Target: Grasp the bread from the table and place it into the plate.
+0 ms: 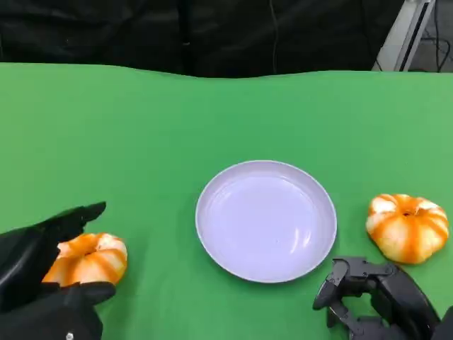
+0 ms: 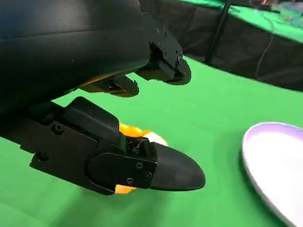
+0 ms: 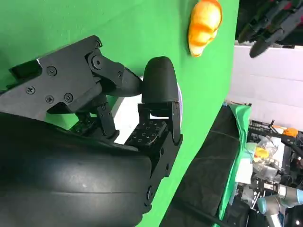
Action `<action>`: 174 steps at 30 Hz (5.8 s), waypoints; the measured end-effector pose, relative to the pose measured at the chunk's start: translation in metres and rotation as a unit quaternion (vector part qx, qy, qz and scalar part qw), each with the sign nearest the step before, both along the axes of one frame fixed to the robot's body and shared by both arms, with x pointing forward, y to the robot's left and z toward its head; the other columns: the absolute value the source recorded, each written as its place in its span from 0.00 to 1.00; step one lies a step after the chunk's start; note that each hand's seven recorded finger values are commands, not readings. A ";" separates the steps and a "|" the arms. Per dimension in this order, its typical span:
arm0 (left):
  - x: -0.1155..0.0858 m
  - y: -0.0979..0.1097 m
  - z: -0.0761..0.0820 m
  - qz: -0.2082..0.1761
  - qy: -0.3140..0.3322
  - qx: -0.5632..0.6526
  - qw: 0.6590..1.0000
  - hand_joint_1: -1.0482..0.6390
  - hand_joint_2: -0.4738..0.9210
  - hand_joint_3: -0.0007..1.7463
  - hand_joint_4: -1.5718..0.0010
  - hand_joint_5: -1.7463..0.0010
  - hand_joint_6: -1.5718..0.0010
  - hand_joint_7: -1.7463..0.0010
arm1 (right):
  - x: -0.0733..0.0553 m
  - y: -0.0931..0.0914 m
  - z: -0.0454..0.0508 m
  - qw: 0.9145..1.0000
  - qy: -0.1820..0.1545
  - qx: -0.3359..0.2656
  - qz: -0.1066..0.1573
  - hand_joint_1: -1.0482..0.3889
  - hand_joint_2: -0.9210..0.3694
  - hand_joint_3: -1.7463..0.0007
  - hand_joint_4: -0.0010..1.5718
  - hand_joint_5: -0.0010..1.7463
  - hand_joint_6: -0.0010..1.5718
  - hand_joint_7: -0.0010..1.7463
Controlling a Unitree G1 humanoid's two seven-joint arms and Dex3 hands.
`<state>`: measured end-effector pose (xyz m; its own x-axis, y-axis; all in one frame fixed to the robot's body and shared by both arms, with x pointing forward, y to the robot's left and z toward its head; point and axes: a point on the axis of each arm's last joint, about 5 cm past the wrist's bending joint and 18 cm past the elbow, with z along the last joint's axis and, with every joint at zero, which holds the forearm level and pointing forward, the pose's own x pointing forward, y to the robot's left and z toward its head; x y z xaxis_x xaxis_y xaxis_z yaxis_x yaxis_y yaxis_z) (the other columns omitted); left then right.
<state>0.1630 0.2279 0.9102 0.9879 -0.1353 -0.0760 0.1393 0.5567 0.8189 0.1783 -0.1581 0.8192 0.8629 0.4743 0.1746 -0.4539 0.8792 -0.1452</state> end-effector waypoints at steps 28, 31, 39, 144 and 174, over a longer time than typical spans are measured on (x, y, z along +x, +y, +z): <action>0.031 -0.014 -0.030 0.020 0.116 0.136 0.984 0.08 1.00 0.23 0.58 0.98 0.63 0.99 | 0.000 0.001 0.0020 1.000 -0.007 -0.002 0.001 0.64 0.24 0.45 0.52 0.85 0.54 0.68; 0.034 -0.014 -0.031 0.022 0.120 0.139 0.983 0.33 0.95 0.04 0.52 0.98 0.64 1.00 | 0.000 0.002 0.0021 1.000 -0.008 -0.002 0.001 0.64 0.24 0.45 0.52 0.86 0.54 0.68; 0.036 -0.012 -0.031 0.027 0.128 0.119 0.984 0.48 0.91 0.00 0.52 1.00 0.62 0.99 | -0.001 0.002 0.0032 1.000 -0.011 -0.002 0.002 0.64 0.25 0.44 0.51 0.86 0.53 0.68; 0.097 -0.159 -0.015 -0.240 -0.120 -0.068 0.961 0.55 0.92 0.00 0.63 0.06 0.59 0.23 | -0.003 0.019 0.0008 1.000 -0.018 -0.010 -0.001 0.62 0.25 0.44 0.50 0.84 0.55 0.66; 0.111 -0.148 -0.009 -0.302 0.047 -0.057 0.951 0.03 1.00 0.44 0.90 1.00 0.88 1.00 | -0.005 0.019 0.0008 1.000 -0.015 -0.010 -0.006 0.63 0.26 0.42 0.51 0.83 0.54 0.66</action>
